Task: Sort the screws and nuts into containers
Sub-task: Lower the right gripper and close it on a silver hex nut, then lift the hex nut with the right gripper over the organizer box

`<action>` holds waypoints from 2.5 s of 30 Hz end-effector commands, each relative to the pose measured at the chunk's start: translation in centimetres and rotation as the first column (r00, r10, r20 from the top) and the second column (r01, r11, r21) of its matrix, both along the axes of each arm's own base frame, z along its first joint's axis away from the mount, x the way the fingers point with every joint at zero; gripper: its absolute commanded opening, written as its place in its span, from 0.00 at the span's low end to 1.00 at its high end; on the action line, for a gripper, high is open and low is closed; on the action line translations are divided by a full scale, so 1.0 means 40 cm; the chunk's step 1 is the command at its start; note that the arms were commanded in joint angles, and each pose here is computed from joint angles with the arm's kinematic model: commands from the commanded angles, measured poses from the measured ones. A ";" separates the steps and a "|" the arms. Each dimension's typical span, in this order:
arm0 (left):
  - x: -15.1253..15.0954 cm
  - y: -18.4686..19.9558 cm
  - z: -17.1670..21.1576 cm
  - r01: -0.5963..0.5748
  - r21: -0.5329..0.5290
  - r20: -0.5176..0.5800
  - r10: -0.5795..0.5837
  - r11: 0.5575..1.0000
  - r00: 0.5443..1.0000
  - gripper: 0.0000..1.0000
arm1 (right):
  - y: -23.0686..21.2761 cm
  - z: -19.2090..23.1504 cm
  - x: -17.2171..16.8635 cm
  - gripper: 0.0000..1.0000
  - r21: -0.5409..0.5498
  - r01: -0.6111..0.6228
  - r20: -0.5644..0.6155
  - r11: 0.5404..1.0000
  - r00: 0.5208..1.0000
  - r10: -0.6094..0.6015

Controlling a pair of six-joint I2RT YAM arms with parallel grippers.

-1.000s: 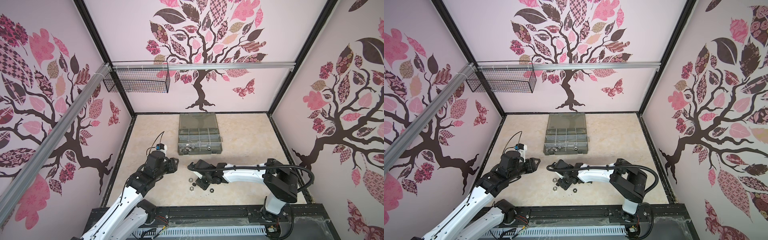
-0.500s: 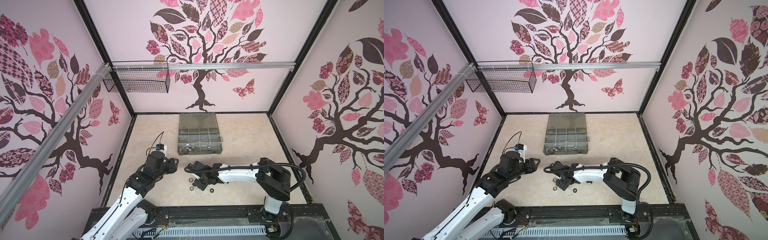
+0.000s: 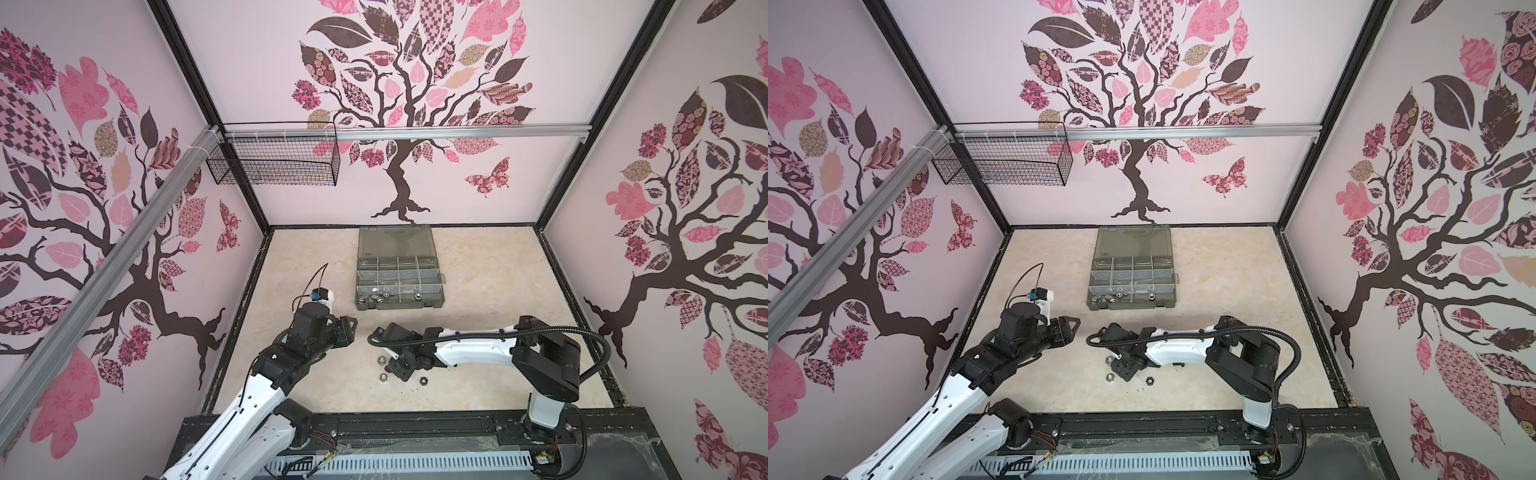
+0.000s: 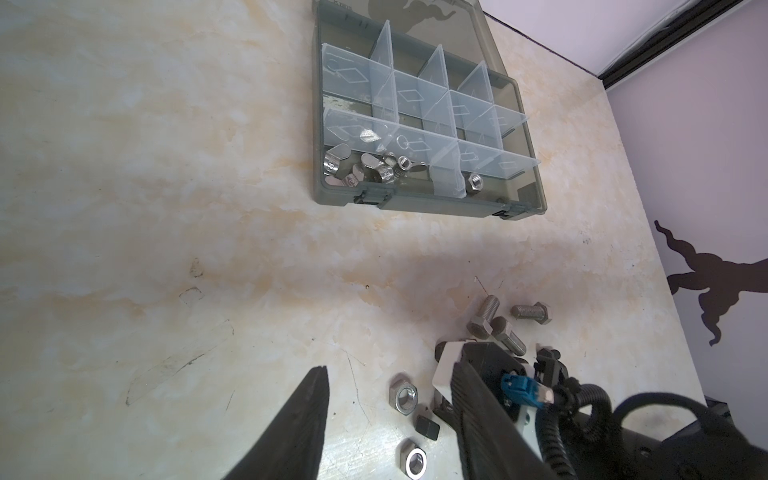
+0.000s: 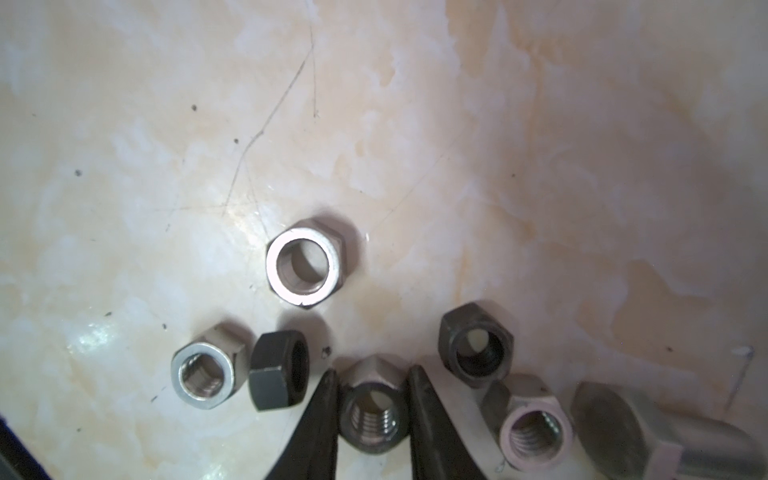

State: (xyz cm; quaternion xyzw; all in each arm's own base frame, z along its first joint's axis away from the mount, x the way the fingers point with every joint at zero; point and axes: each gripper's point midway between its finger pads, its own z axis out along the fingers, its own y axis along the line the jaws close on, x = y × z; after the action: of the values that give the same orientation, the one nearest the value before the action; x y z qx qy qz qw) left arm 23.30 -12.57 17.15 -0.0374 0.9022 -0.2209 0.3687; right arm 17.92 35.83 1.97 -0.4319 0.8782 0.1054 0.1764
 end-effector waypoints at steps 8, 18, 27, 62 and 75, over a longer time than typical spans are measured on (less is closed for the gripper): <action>-0.019 0.015 -0.048 -0.011 0.016 -0.035 0.011 1.000 0.999 0.51 | -0.014 0.035 0.000 0.26 0.005 -0.012 0.031 1.000 0.999 0.012; -0.030 0.024 -0.048 -0.020 0.018 -0.038 0.020 1.000 0.999 0.51 | -0.039 0.105 0.026 0.25 0.049 0.004 0.063 0.999 0.998 -0.007; -0.028 0.025 -0.048 -0.021 0.026 -0.040 0.023 0.999 0.999 0.51 | -0.060 0.215 0.113 0.25 0.163 0.055 0.104 0.985 0.992 -0.073; -0.029 0.009 -0.033 -0.003 -0.012 -0.039 0.003 1.000 0.999 0.51 | -0.205 0.278 0.444 0.26 0.229 0.239 0.194 0.944 0.939 -0.285; -0.027 -0.008 -0.038 0.023 -0.030 -0.053 -0.025 0.999 0.998 0.50 | -0.215 0.256 0.465 0.26 0.224 0.253 0.179 0.941 0.939 -0.295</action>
State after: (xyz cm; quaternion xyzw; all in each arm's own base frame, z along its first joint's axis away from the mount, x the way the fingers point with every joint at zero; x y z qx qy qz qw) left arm 22.06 -12.67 15.74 -0.0400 0.9109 -0.2301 0.3401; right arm 35.64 26.69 11.78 -0.2929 0.8946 0.1155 0.3171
